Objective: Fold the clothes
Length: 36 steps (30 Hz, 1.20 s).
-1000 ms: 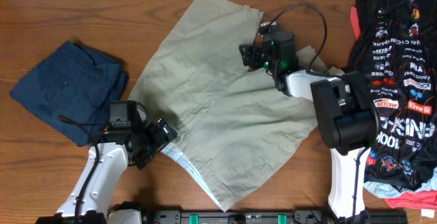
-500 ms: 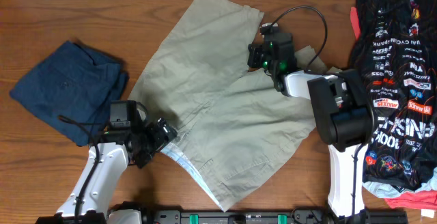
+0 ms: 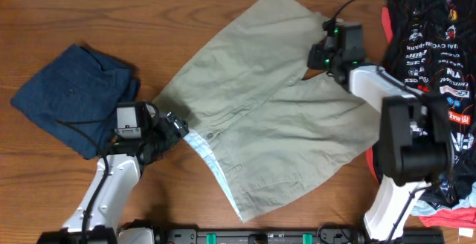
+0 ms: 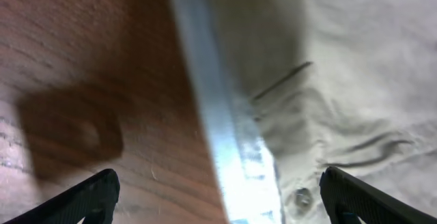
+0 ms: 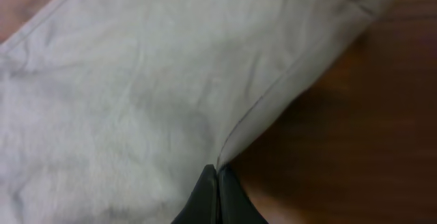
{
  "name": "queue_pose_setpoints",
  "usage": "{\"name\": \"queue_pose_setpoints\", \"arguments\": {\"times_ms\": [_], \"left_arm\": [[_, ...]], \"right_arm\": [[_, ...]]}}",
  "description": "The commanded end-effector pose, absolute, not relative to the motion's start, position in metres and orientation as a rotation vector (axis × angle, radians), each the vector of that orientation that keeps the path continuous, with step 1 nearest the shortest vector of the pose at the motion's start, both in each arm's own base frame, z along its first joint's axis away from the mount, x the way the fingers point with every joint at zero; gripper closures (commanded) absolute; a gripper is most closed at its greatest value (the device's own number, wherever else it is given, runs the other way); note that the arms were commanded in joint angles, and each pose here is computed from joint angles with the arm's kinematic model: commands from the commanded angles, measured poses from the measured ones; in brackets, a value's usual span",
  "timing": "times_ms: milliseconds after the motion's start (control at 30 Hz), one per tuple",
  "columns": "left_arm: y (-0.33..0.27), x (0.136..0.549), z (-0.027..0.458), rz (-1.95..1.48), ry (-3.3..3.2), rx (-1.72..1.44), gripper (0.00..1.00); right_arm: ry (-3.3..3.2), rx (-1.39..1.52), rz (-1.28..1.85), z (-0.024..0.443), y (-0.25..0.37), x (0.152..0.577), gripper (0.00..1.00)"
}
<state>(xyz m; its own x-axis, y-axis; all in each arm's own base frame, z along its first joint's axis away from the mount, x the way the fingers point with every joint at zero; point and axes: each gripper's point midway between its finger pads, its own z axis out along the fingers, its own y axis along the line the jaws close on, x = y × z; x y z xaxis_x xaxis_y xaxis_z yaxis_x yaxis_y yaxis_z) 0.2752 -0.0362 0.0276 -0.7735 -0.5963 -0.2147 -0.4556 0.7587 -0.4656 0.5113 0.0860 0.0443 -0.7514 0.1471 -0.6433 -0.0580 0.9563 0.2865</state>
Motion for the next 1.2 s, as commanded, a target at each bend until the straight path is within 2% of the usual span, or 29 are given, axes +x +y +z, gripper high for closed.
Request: {"name": "queue_pose_setpoints", "arguments": {"times_ms": [0, 67, 133, 267, 367, 433, 500, 567, 733, 967, 1000, 1100, 1133, 1167], "left_arm": [[-0.034, 0.270, 0.012, -0.528, 2.643, -0.872, 0.05], [-0.037, 0.270, 0.005, -0.539, 2.663, -0.882, 0.06], [-0.042, 0.271, -0.003, -0.550, 2.685, -0.866, 0.14], [-0.067, 0.281, -0.013, -0.665, 2.703, -0.774, 0.20], [-0.081, 0.287, -0.020, -0.693, 2.706, -0.702, 0.28], [-0.089, 0.292, -0.023, -0.704, 2.699, -0.657, 0.40], [-0.090, 0.301, -0.024, -0.700, 2.668, -0.633, 0.70], [-0.085, 0.315, -0.020, -0.673, 2.609, -0.622, 0.92], [-0.062, 0.359, 0.005, -0.564, 2.467, -0.645, 0.94], [-0.035, 0.443, 0.093, -0.566, 2.205, -0.632, 0.94], [-0.031, 0.453, 0.108, -0.569, 2.171, -0.626, 0.94], [-0.025, 0.468, 0.134, -0.567, 2.130, -0.620, 0.94], [-0.024, 0.469, 0.137, -0.561, 2.132, -0.615, 0.86], [-0.022, 0.468, 0.136, -0.554, 2.145, -0.620, 0.57]], "right_arm": [[2.398, 0.038, 0.276, 0.054, 0.071, 0.508, 0.99], [2.422, 0.041, 0.272, 0.050, 0.070, 0.503, 0.99], [2.439, 0.042, 0.270, 0.048, 0.070, 0.500, 0.99], [2.454, 0.044, 0.269, 0.045, 0.070, 0.497, 0.99], [2.463, 0.044, 0.269, 0.044, 0.070, 0.496, 0.99], [2.471, 0.045, 0.268, 0.043, 0.070, 0.494, 0.99], [2.480, 0.046, 0.267, 0.041, 0.070, 0.493, 0.99], [2.484, 0.046, 0.267, 0.041, 0.070, 0.492, 0.99], [2.461, 0.035, 0.283, 0.044, 0.074, 0.496, 0.99], [2.416, 0.168, 0.358, 0.053, 0.084, 0.503, 0.99], [2.411, 0.182, 0.367, 0.054, 0.086, 0.504, 0.96], [2.398, 0.173, 0.384, 0.056, 0.094, 0.506, 0.75], [2.399, 0.168, 0.386, 0.056, 0.096, 0.505, 0.64], [2.402, 0.164, 0.387, 0.056, 0.097, 0.504, 0.44]]}}
